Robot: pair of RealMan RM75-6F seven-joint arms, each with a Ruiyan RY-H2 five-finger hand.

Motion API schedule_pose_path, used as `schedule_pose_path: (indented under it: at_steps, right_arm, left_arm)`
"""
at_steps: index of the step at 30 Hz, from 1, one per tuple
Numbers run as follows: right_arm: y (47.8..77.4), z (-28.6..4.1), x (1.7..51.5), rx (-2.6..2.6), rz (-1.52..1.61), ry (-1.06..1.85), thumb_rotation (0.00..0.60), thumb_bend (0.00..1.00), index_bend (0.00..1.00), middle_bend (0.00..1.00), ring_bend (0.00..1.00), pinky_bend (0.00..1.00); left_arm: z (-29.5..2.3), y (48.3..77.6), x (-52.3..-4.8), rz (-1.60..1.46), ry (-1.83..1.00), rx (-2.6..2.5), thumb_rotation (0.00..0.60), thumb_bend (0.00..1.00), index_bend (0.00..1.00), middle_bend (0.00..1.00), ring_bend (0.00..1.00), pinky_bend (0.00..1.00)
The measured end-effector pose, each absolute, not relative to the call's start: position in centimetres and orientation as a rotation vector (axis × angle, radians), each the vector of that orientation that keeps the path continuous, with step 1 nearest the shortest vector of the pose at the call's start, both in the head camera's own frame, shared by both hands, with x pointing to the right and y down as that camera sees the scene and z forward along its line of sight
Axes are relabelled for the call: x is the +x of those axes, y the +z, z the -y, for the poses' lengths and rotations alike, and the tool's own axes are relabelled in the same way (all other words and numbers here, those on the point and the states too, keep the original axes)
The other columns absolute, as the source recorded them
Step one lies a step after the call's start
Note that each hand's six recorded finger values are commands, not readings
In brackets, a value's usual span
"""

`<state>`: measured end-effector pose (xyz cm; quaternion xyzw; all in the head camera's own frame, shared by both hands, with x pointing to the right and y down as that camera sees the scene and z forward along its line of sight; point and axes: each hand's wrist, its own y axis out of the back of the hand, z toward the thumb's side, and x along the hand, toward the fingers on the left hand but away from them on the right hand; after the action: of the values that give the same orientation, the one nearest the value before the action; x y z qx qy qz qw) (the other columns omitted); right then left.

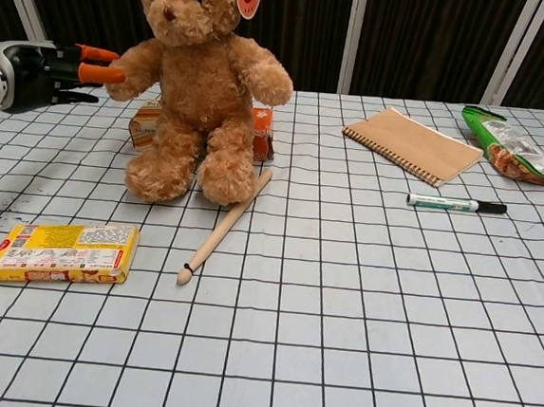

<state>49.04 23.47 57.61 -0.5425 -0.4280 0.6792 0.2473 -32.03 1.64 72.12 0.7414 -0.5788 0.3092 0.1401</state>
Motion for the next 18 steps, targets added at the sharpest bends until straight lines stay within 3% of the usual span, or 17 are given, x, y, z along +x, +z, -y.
schedule_pose_path:
  at_steps: [7, 18]
  right_arm:
    - [57.8, -23.4, 49.1, -1.48, 1.166, 1.859, 0.6, 0.13, 0.0, 0.0, 0.0, 0.0]
    - [57.8, -23.5, 49.2, -1.483, 1.172, 1.865, 0.6, 0.13, 0.0, 0.0, 0.0, 0.0]
  left_arm:
    - [0.0, 72.7, -30.5, 1.7, 0.86, 2.146, 0.6, 0.22, 0.22, 0.15, 0.0, 0.0]
    - [0.5, 73.8, -29.4, 1.733, 0.896, 2.131, 0.6, 0.32, 0.31, 0.22, 0.0, 0.0]
